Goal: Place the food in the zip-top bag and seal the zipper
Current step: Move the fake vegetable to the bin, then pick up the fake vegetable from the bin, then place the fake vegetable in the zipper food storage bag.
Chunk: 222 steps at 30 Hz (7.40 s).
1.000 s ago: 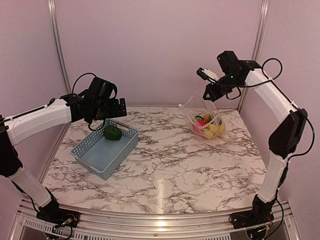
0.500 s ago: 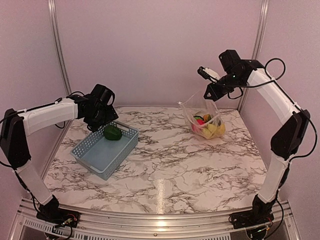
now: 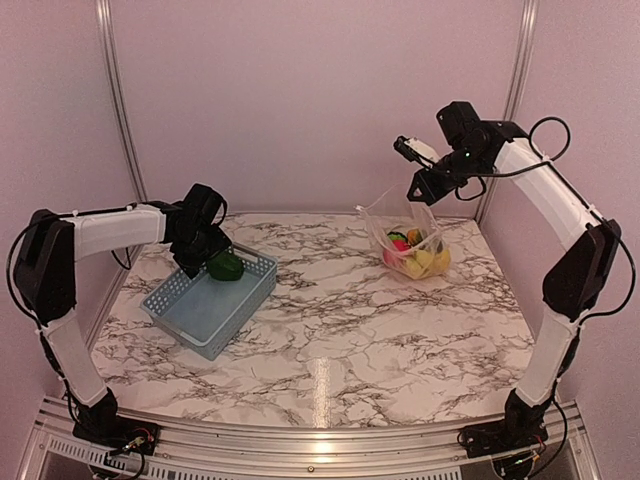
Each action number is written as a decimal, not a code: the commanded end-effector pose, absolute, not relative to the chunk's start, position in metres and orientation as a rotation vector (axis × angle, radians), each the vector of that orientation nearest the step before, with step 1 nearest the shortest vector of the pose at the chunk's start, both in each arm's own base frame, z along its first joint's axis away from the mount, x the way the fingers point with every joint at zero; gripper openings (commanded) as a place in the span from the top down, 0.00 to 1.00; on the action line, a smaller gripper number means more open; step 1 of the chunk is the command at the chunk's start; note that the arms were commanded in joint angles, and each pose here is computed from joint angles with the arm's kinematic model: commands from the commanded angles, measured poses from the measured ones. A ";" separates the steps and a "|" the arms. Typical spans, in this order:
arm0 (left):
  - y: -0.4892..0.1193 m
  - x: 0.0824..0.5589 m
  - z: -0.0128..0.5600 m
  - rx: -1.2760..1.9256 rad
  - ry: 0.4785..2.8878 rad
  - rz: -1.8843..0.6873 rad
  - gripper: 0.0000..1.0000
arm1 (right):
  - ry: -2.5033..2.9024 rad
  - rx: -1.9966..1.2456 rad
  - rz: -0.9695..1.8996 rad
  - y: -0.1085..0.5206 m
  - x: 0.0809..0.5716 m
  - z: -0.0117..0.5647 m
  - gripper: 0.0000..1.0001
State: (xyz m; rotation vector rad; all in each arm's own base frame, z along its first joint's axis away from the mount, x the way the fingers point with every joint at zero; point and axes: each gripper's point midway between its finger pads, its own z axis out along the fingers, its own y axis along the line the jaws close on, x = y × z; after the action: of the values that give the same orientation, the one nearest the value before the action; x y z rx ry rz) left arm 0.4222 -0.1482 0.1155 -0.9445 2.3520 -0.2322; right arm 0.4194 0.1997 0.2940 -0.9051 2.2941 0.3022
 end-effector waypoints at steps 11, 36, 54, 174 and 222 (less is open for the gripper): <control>-0.151 0.449 0.074 -1.034 2.346 -0.258 0.18 | 2.240 -0.965 0.287 0.208 0.401 0.307 1.00; -0.154 0.478 0.050 -1.066 2.354 -0.295 0.20 | 2.258 -0.986 0.271 0.210 0.396 0.298 1.00; -0.146 0.395 0.093 -0.734 2.464 -0.230 0.23 | 2.265 -1.016 0.293 0.216 0.394 0.291 1.00; -0.172 0.394 0.186 -0.006 2.569 -0.083 0.43 | 2.237 -1.124 0.301 0.243 0.379 0.286 1.00; -0.408 0.341 0.281 0.277 2.036 -0.701 0.57 | 2.061 -1.103 0.301 0.327 0.378 0.336 1.00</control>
State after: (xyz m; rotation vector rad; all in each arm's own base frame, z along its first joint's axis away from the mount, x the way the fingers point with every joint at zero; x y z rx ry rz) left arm 0.3294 -0.4087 0.3022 0.3460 1.9622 -0.7794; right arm 0.3666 0.3312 0.3116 -1.1961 2.1049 0.3473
